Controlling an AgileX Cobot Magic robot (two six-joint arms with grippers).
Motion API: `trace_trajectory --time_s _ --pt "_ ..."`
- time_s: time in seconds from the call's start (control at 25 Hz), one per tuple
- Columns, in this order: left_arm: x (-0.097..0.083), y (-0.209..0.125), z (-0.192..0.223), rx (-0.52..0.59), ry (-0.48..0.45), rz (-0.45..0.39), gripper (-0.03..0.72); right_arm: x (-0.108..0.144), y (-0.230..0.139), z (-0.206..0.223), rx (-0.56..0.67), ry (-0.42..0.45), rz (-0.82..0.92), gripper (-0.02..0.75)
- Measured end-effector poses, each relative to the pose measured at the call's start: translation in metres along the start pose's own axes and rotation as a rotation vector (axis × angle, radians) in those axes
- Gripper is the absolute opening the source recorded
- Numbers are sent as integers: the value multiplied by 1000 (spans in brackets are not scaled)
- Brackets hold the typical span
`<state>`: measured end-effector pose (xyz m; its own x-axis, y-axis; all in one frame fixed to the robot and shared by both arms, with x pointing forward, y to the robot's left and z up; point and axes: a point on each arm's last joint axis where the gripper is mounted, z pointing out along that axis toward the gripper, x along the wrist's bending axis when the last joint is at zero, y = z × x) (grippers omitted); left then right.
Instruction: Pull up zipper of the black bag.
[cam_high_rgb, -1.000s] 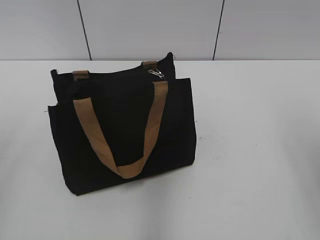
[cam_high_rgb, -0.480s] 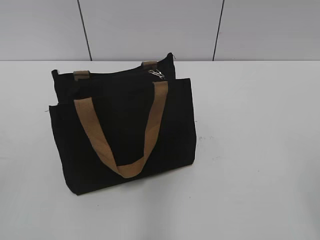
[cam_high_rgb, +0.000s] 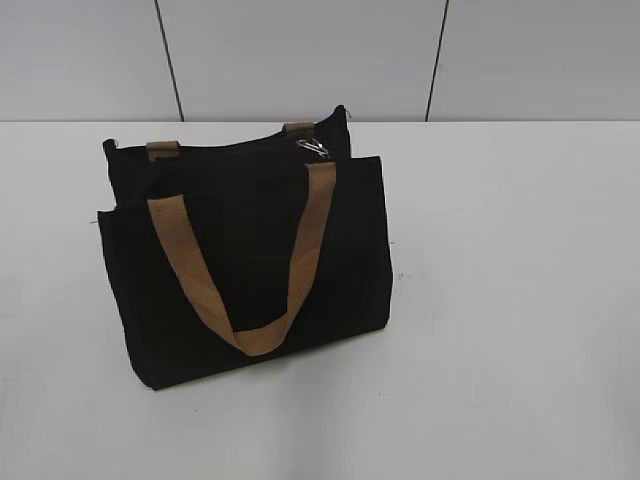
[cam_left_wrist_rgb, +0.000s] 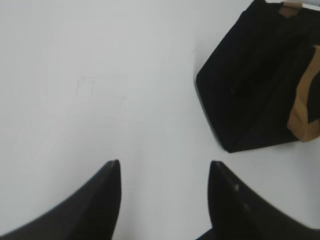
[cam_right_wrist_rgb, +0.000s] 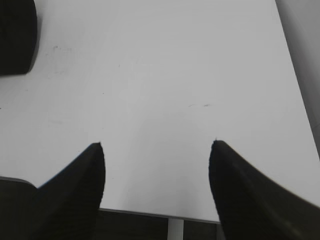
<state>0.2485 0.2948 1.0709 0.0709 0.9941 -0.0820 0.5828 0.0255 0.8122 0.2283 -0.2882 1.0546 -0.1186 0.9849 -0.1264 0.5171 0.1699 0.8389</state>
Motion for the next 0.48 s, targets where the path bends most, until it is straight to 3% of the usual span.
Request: trace_trajectory --time_s 0.28,0.48 --pt "-1 -20 -11 -162 -20 46 418 0 -4 6 -35 -9 2 507" --pt "-1 -20 -10 -174 -19 56 418 0 -5 9 -37 -10 3 507"
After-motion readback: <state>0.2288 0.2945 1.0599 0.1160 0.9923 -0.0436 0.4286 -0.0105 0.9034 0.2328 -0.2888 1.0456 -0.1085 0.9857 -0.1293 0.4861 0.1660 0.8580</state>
